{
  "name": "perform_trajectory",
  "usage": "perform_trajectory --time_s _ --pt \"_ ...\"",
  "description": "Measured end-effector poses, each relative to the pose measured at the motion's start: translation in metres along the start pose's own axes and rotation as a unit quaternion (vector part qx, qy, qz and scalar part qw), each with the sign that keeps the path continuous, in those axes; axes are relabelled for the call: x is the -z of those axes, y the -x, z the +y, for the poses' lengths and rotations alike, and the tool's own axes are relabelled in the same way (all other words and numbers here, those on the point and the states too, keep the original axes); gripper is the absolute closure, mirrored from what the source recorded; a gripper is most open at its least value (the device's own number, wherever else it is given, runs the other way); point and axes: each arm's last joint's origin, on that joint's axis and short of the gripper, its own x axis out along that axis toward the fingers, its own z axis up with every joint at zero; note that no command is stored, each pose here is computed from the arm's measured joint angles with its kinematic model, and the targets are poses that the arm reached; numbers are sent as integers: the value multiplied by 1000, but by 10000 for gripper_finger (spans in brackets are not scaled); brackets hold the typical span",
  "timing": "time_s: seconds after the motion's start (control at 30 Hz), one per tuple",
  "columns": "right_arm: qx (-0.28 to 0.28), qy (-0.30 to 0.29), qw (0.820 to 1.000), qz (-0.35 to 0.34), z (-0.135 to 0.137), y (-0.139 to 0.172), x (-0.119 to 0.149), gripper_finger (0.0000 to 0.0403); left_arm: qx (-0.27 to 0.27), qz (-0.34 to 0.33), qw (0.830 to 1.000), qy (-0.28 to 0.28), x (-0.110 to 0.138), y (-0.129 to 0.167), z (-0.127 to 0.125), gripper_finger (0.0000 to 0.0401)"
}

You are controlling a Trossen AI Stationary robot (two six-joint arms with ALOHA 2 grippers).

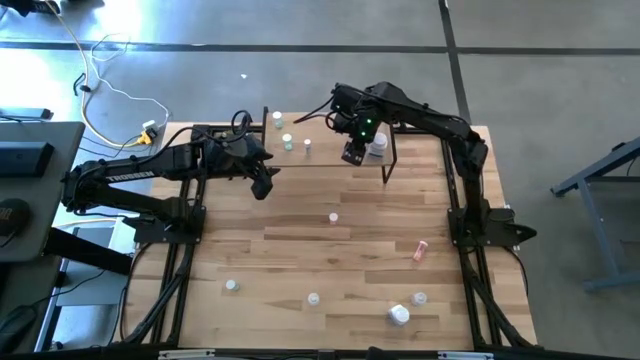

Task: Pick and place medicine bottles onto shelf by color
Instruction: Put the pink pill bottle on the shelf, then put the green pill bottle on the shelf

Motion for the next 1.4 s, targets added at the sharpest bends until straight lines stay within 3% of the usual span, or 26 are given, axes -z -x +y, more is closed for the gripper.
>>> perform_trajectory --time_s 0.6,0.93,1.4 --pt "7 3 998 -64 0 27 2 201 2 0 1000 6 0 0 0 183" --pt "13 7 993 -120 2 62 -1 201 72 22 997 26 3 1 -8 183" --pt "9 -23 991 -131 6 77 4 201 123 158 980 -5 40 21 -49 183"
